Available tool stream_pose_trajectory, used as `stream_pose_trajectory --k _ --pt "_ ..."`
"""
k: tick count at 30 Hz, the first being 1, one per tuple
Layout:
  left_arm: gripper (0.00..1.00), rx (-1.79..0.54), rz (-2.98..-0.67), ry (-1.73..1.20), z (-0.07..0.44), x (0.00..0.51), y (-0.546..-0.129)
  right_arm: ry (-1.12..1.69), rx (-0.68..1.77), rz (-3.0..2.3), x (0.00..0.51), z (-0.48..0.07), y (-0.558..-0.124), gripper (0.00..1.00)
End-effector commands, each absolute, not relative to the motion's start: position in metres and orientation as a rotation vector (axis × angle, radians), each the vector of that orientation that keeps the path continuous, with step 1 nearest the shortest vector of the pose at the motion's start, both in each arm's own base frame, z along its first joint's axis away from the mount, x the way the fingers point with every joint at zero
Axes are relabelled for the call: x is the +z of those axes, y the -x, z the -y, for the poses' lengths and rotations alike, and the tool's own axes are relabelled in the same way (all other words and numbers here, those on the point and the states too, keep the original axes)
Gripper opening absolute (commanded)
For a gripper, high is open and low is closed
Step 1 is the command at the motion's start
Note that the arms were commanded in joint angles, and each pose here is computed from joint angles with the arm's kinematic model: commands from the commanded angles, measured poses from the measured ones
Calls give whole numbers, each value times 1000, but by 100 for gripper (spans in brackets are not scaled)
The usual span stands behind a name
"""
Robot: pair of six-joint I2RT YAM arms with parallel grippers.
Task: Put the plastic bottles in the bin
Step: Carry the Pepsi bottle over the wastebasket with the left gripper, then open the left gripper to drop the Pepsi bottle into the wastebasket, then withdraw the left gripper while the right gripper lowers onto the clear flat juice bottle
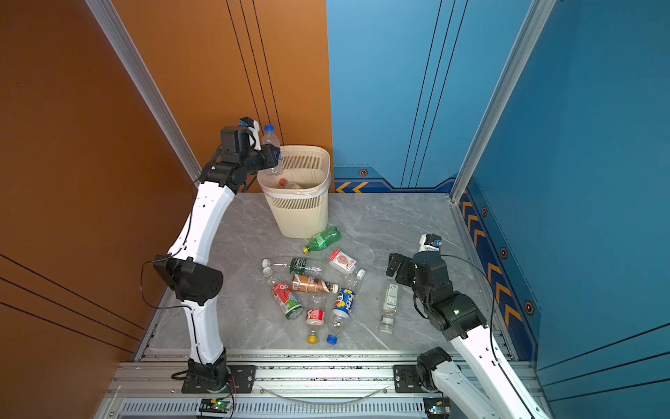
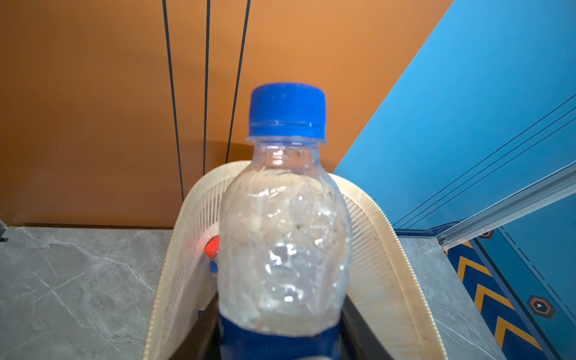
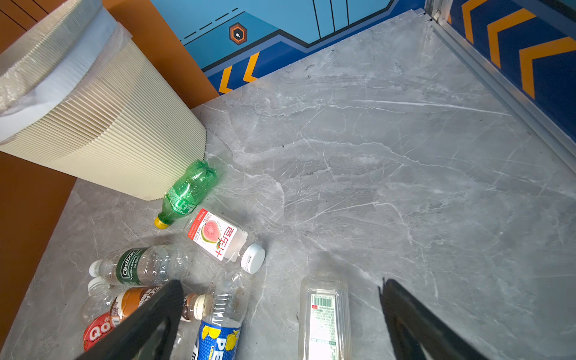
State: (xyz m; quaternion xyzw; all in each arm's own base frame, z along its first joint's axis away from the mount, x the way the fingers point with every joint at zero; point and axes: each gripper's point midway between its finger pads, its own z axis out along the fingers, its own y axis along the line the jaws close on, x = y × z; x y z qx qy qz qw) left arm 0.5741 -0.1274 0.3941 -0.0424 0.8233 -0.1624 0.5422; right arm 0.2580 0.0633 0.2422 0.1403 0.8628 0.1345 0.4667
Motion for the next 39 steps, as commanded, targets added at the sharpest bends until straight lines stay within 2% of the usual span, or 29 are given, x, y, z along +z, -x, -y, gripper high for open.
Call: stream_pose_trajectory --k 1,7,10,12,15,22,26,30,32,39 --pt "46 -396 -1959 85 126 396 -575 -359 322 -2159 231 -60 -252 100" --pt "47 -388 -1970 92 122 392 -575 -368 330 -2168 226 -59 -253 100" --pt "53 -390 -1975 89 122 392 -572 -371 339 -2168 226 -60 -255 100" --pt "75 -383 -1981 92 120 391 -570 -374 344 -2173 224 -61 -254 99" --pt "98 -368 -1979 97 115 396 -561 -376 349 -2175 223 -61 -254 99" --pt "98 -408 -1929 84 113 433 -520 -390 359 -2213 213 -63 -249 100" --pt "98 -473 -1862 68 116 455 -478 -402 369 -2258 200 -64 -243 100" --pt "98 -492 -1830 94 110 445 -425 -419 364 -2316 184 -64 -235 100" --pt "98 -497 -1851 129 105 418 -393 -429 369 -2345 176 -65 -231 100" --pt "98 -495 -2026 379 71 276 -296 -435 357 -2441 149 -69 -215 100"
